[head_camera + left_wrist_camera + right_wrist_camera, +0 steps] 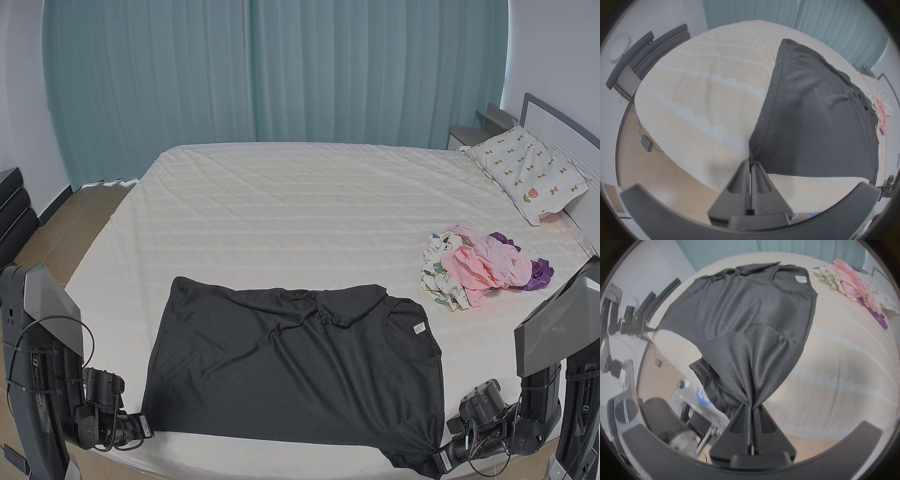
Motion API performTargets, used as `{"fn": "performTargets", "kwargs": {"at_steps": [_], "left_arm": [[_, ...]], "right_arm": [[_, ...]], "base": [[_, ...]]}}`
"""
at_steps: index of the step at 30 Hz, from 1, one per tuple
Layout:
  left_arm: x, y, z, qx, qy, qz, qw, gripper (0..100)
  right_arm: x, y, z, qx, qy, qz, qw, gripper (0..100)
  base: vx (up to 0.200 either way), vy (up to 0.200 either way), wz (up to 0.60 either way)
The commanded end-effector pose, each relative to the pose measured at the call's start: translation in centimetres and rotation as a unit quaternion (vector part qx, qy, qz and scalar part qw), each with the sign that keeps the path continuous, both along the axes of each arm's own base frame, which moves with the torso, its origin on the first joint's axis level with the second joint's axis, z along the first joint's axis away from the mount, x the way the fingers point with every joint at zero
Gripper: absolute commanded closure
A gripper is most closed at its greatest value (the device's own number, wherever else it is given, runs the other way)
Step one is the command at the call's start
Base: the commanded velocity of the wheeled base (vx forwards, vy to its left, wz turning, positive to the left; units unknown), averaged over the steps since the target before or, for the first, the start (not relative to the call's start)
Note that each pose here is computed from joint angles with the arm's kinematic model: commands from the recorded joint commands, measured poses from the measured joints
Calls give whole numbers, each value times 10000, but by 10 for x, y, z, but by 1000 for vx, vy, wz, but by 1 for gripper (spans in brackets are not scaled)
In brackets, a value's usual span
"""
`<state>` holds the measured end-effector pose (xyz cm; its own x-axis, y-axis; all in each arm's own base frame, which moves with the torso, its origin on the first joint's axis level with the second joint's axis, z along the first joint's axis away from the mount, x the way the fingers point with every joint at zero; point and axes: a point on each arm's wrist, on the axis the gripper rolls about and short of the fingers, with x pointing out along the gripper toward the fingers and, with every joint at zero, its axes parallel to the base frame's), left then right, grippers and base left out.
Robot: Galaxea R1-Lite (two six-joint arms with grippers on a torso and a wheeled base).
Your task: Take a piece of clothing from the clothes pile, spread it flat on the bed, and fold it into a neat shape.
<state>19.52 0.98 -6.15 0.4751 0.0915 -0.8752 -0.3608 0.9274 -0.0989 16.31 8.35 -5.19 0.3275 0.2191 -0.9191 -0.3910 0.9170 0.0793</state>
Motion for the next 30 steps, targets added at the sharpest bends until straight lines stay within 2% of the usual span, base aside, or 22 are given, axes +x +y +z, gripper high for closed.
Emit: {"fn": "performTargets", "kwargs": {"at_steps": [1,2,3,4,8,17,18,19,25,30], "left_arm": [[-9,-1,11,82,203,-171,9996,100],[-12,-1,10,127,381,-264,9988,100],[-12,-1,10,127,381,-264,9988,100],[-18,-1,8,173,669,-390,9968,100],[-25,-1,11,259,994,-563,9931,100],[-28,-2,12,269,1110,-590,9917,100],[-28,-2,12,268,1125,-591,9915,100],[-28,-2,12,268,1125,-591,9915,0],[-28,-2,14,271,1064,-582,9923,0],[-24,1,25,286,707,-476,9960,0]], "right_arm": [[-6,-13,20,16,-1,237,9997,100],[-9,-13,23,38,72,289,9995,100],[-9,-13,23,38,72,289,9995,100],[-10,-14,21,-9,135,297,9995,100],[-11,-14,15,-107,290,317,9990,100],[-12,-15,11,-196,380,355,9985,100],[-12,-15,10,-219,380,348,9984,0],[-11,-15,10,-246,369,345,9984,0],[-8,-14,10,-223,280,316,9989,0],[4,-20,17,-82,-30,11,10000,0]], "base": [[0,0,0],[0,0,0],[0,0,0],[0,0,0],[0,0,0],[0,0,0],[0,0,0],[0,0,0],[0,0,0],[0,0,0]]}}
